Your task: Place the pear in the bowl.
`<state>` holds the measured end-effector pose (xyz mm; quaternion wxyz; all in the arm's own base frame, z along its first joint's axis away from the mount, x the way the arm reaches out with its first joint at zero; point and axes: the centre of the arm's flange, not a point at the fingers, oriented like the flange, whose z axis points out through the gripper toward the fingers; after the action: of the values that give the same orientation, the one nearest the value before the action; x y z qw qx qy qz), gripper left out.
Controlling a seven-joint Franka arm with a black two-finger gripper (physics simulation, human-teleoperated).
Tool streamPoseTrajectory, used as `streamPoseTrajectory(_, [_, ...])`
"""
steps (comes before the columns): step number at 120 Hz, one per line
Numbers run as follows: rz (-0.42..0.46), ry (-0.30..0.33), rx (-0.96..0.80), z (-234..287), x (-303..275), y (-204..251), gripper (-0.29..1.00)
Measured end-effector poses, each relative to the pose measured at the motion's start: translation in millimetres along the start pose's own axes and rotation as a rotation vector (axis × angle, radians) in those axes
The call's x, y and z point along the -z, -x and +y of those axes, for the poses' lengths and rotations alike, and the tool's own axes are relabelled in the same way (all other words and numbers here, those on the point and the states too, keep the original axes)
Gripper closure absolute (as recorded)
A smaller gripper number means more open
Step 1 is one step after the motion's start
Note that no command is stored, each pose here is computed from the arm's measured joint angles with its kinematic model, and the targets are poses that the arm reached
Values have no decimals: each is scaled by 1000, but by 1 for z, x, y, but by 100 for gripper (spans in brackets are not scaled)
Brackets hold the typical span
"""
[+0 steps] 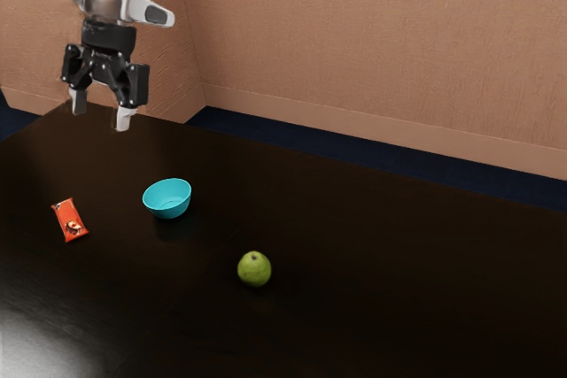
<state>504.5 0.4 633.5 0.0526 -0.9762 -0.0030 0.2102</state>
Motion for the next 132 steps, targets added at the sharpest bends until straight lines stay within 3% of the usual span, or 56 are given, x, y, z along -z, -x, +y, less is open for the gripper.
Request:
streamPoseTrajectory(11, [163, -7, -12, 8, 12, -20, 0])
streamPoseTrajectory(23, [278, 13, -15, 9, 23, -31, 0])
streamPoseTrajectory(52, [405, 51, 40, -24, 35, -43, 0])
streamPoseTrajectory(64, [381, 50, 19, -13, 17, -70, 0])
streamPoseTrajectory(89, [267, 44, -101, 62, -84, -145, 0])
streamPoseTrajectory(132, [286, 123, -146, 111, -181, -193, 0])
